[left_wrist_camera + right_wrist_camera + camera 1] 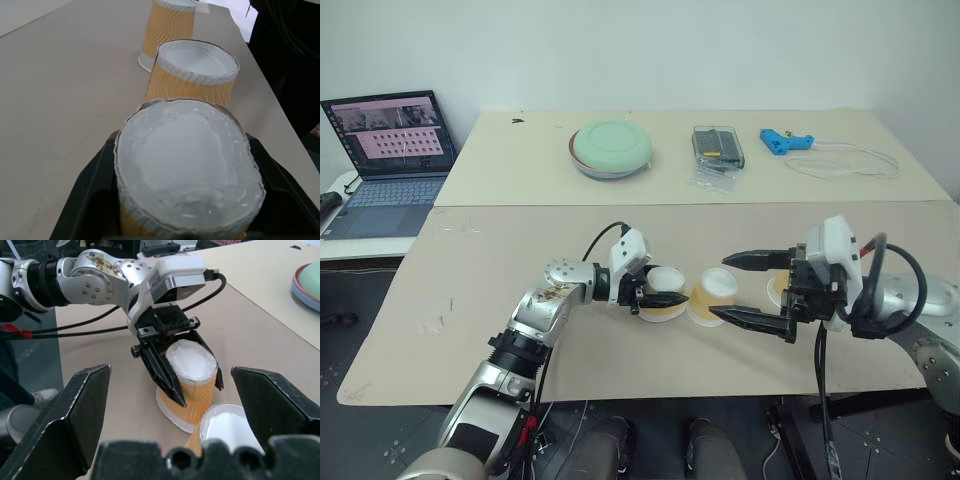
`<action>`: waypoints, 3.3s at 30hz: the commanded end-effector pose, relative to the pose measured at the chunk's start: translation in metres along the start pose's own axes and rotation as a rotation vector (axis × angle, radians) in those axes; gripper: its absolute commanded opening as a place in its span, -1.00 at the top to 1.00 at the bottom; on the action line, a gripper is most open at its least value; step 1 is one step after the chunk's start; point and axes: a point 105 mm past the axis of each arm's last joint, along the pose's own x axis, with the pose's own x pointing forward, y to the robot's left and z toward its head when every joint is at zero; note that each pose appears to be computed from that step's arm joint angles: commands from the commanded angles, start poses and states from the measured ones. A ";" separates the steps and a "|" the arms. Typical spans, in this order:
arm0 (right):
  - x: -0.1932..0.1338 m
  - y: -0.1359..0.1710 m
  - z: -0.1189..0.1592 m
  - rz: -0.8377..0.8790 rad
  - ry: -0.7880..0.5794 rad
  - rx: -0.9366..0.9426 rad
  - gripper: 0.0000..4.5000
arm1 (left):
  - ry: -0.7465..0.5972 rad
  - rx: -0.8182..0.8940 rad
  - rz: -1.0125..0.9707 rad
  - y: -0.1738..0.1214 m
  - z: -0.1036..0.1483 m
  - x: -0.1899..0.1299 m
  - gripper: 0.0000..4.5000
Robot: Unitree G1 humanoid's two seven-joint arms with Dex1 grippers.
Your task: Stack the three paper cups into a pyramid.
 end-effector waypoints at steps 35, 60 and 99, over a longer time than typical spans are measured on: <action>-0.026 -0.015 0.022 -0.120 -0.014 -0.095 -1.00 | -0.036 0.119 -0.076 -0.030 0.083 -0.072 -0.99; -0.117 -0.048 -0.105 -0.655 0.295 0.150 -1.00 | 0.068 0.107 -0.090 -0.048 0.086 -0.105 -0.99; -0.066 -0.115 -0.080 -0.759 0.087 0.141 -0.82 | 0.059 0.135 -0.016 -0.045 0.090 -0.105 -1.00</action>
